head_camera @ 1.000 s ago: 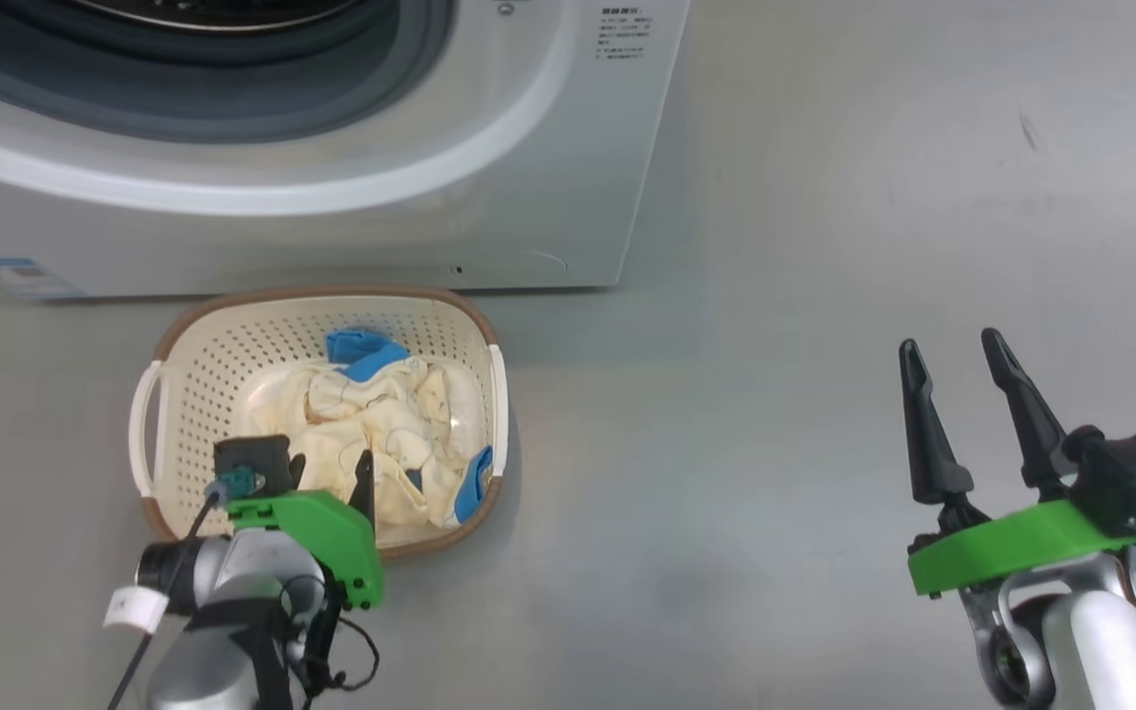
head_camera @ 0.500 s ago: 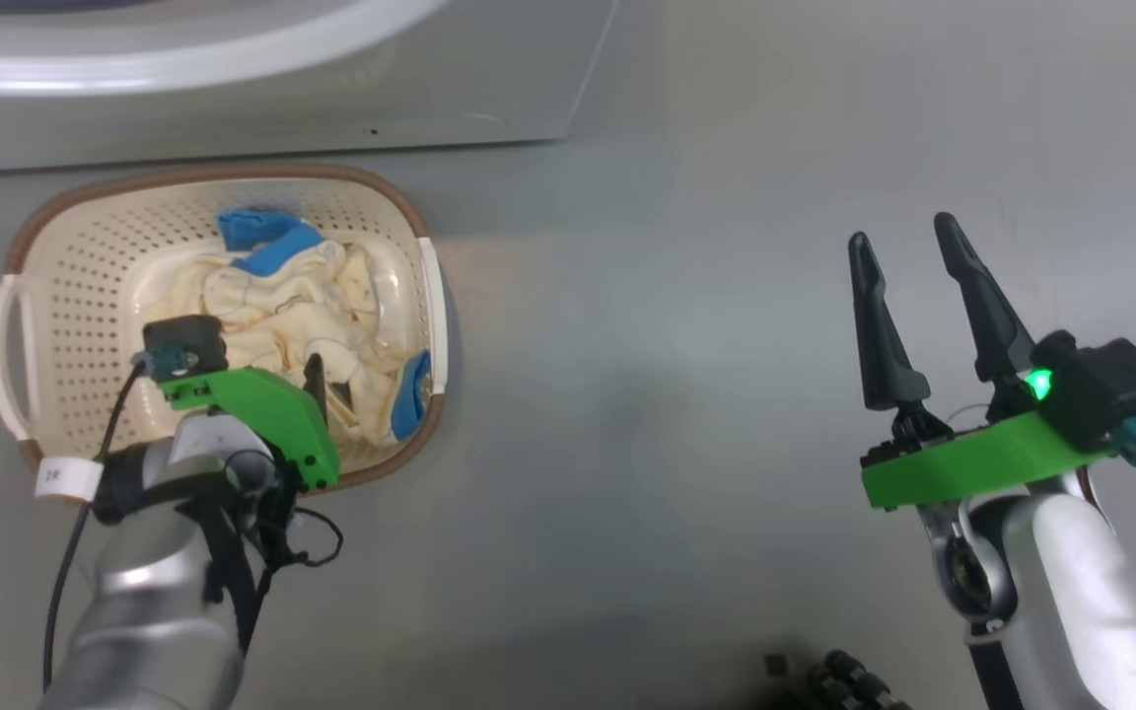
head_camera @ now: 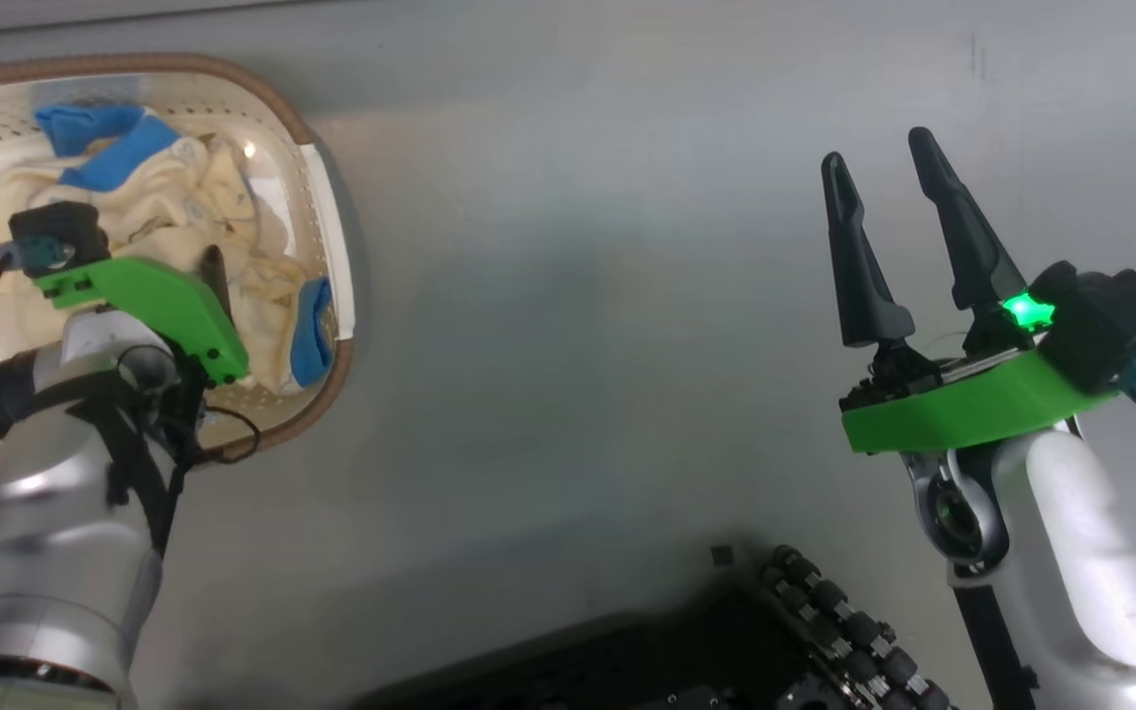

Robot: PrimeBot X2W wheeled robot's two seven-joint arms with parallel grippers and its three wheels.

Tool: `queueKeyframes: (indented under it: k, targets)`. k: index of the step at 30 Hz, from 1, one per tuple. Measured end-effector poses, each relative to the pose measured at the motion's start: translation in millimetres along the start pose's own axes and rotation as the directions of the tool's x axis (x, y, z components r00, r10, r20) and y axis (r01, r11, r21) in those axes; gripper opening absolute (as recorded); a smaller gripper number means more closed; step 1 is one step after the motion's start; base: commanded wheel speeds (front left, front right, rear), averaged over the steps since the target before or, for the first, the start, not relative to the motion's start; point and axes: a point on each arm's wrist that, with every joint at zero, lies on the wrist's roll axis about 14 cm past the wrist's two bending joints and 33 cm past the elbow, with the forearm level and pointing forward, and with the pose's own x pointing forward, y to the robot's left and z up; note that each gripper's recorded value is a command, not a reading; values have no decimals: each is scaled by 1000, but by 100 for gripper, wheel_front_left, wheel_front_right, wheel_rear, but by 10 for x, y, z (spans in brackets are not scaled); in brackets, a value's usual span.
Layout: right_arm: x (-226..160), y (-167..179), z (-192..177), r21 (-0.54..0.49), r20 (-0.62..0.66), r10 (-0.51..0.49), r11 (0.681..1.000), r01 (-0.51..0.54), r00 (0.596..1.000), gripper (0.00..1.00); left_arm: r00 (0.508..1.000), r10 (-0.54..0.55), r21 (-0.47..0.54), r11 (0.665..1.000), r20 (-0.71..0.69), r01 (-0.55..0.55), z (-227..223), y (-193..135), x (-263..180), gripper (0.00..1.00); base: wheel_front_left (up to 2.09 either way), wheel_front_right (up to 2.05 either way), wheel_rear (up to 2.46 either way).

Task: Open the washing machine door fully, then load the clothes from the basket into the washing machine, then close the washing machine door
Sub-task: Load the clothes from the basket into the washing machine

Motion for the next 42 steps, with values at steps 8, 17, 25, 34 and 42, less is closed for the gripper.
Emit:
queueKeyframes:
  k: [8,17,25,34,42]
  targets:
    - [56,-173,-166,-6,-33,-38,999,37,999,100,997,44,-21,999,-67,-46,-173,184,366,100,0,0,0]
    - [25,-267,-319,-10,-75,-62,998,61,995,100,986,115,-19,993,-120,-118,-305,276,594,72,0,0,0]
    - [86,-238,-257,-8,-52,-50,999,49,997,100,983,139,-28,989,-117,-143,-311,315,536,0,0,0,0]
    - [148,-119,-70,-11,4,-17,1000,17,1000,100,985,167,34,986,-52,-166,-290,375,229,0,0,0,0]
    - [47,-43,157,-20,48,-8,1000,9,999,100,976,176,75,980,127,-187,81,321,-125,0,0,0,0]
